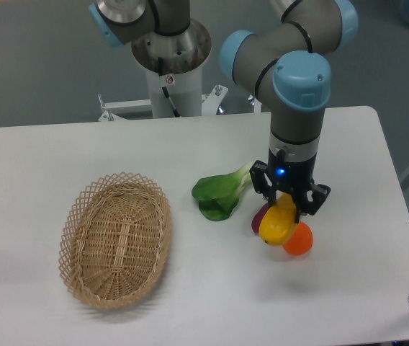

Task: Place the mango on the table
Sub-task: 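Lift the held yellow mango up and away from the orange and sweet potato, then lower the yellow mango onto the table beside the sweet potato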

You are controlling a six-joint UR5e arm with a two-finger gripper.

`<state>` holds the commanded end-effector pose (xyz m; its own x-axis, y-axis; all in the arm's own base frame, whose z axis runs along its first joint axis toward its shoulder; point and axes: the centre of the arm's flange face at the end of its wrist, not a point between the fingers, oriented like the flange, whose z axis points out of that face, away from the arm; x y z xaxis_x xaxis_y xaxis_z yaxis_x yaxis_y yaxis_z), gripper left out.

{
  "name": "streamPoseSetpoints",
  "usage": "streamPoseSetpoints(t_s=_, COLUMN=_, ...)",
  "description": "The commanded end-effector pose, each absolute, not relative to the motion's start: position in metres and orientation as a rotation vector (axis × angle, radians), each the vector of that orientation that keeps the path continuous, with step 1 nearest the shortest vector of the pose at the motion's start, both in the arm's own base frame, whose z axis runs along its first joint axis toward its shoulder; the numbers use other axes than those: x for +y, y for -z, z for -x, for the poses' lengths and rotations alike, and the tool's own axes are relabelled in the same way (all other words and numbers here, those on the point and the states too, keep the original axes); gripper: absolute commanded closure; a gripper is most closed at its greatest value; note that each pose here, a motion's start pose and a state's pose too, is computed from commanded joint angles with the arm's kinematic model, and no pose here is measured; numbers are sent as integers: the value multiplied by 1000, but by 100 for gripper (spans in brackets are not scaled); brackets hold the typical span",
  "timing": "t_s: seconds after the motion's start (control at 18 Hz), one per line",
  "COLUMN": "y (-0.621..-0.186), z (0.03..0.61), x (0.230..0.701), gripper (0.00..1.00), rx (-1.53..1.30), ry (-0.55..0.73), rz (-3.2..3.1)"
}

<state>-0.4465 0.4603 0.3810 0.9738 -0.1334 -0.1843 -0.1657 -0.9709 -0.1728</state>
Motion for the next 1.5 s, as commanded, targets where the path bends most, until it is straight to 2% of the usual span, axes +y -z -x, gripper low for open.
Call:
streamPoseSetpoints(t_s=0.33, y=-379, z=445, x=458, gripper=49, rx=224, ry=-248, rz=2938)
streamPoseSetpoints(t_s=0.78, y=-369, z=463, x=419, gripper=49, rx=336, ry=-243, rz=2957)
streamPoseSetpoints(t_s=1.06, y=-350, z=488, x=373, gripper=49, rx=456, ry=-224, rz=2970)
streamPoseSetpoints(t_s=1.5, y=-284, z=522, x=288, gripper=49, rx=779, ry=-126, rz=2953)
